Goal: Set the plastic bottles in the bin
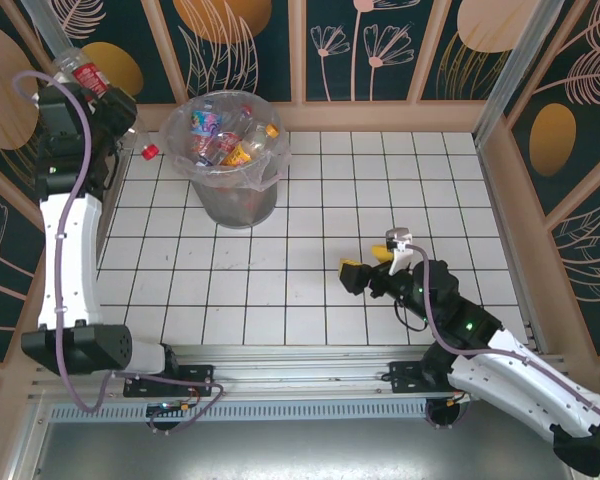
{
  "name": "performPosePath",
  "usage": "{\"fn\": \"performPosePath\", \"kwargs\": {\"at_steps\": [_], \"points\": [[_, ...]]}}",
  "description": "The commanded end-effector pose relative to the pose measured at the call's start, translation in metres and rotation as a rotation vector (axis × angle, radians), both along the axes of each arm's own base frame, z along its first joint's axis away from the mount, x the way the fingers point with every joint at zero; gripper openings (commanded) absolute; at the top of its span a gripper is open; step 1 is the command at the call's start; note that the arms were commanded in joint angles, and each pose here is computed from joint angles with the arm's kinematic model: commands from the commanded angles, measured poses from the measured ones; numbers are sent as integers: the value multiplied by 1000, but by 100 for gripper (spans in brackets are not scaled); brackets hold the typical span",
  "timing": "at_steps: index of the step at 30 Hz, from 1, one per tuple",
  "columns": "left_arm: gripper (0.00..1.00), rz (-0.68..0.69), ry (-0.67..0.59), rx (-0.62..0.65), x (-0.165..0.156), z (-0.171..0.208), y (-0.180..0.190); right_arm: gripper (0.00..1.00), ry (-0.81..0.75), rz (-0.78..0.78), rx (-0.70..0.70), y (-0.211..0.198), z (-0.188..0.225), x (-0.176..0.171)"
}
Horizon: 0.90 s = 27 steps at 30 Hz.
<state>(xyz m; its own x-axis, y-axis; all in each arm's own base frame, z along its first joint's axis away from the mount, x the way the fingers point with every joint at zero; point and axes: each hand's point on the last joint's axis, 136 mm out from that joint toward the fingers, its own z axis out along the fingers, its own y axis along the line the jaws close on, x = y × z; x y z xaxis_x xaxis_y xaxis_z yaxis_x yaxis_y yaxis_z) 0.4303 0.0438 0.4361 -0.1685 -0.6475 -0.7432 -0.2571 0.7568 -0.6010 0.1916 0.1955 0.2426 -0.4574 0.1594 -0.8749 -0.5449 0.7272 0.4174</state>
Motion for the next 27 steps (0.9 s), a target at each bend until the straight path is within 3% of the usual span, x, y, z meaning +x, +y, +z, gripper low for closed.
{"fn": "performPosePath", "kwargs": {"at_steps": [1, 9, 20, 27], "points": [[57, -75, -102, -22, 19, 28, -20, 99, -55, -12, 47, -1, 27, 3], [59, -217, -85, 52, 61, 19, -66, 99, -49, -13, 43, 0, 28, 4], [60, -303, 24, 145, 79, -23, -88, 99, -38, -3, 33, 5, 27, 6], [60, -301, 128, 133, 88, -55, -90, 99, -35, 2, 39, 8, 27, 7]]}}
